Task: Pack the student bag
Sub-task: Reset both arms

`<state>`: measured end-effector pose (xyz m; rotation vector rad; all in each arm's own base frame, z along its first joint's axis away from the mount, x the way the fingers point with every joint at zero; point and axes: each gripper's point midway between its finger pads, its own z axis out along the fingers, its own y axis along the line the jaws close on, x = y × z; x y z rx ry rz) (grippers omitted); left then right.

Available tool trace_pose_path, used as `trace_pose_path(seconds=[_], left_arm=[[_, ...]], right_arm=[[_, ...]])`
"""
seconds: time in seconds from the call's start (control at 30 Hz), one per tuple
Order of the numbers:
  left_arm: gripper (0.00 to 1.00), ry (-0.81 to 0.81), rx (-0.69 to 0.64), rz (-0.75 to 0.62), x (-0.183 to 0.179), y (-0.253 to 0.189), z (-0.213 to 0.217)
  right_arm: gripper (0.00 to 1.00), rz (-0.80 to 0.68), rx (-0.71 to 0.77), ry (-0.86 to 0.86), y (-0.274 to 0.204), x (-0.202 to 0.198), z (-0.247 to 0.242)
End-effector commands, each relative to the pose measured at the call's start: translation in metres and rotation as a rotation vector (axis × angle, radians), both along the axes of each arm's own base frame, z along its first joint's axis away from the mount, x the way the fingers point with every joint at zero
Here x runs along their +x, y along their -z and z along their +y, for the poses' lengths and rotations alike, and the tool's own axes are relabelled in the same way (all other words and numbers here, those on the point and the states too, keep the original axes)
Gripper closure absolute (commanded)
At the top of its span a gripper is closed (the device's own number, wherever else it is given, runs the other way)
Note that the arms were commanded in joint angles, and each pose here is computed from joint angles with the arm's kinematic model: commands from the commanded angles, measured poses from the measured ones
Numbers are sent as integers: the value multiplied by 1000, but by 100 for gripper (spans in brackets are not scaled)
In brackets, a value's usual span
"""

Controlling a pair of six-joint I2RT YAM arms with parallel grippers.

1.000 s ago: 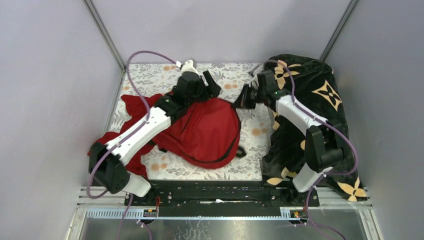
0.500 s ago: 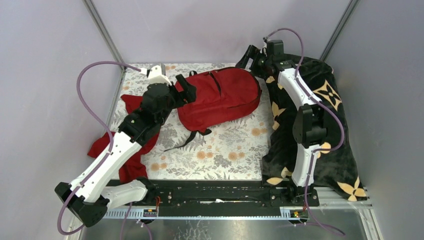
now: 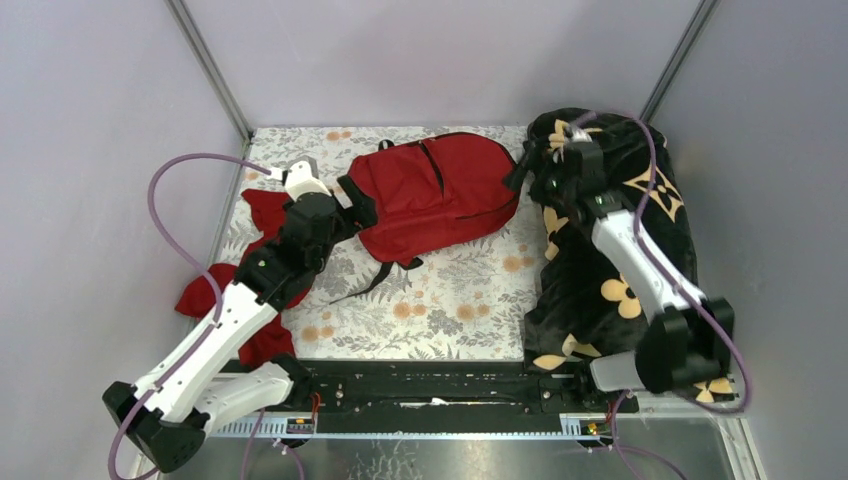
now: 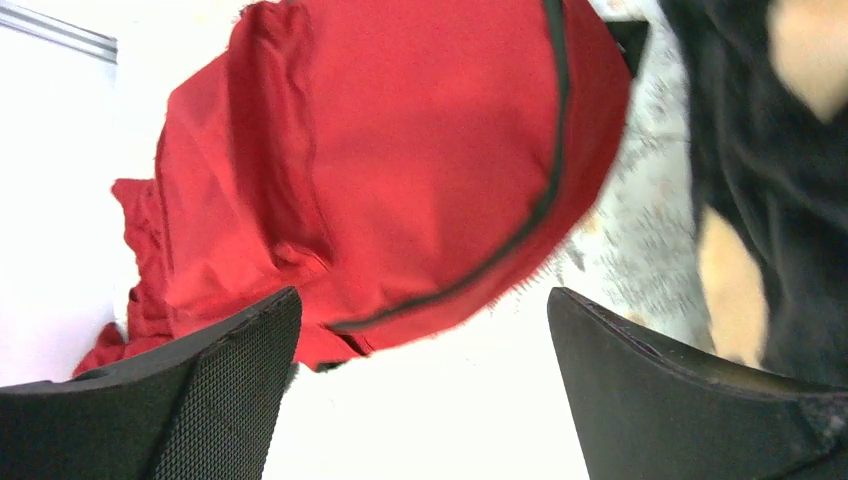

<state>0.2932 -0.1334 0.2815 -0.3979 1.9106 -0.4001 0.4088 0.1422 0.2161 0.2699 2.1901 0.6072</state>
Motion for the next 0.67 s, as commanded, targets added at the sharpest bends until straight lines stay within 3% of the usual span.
trace_pose_path(seconds=[0.0, 0.2, 0.63], left_arm=[[1, -59, 44, 58, 11, 25, 4], [1, -58, 122, 156, 20, 46, -1], [1, -110, 162, 227, 16, 70, 8]], right_arm=[[0, -127, 35, 143, 13, -27, -23], [0, -155, 64, 159, 33, -52, -29], [0, -174, 53, 287, 29, -41, -47]])
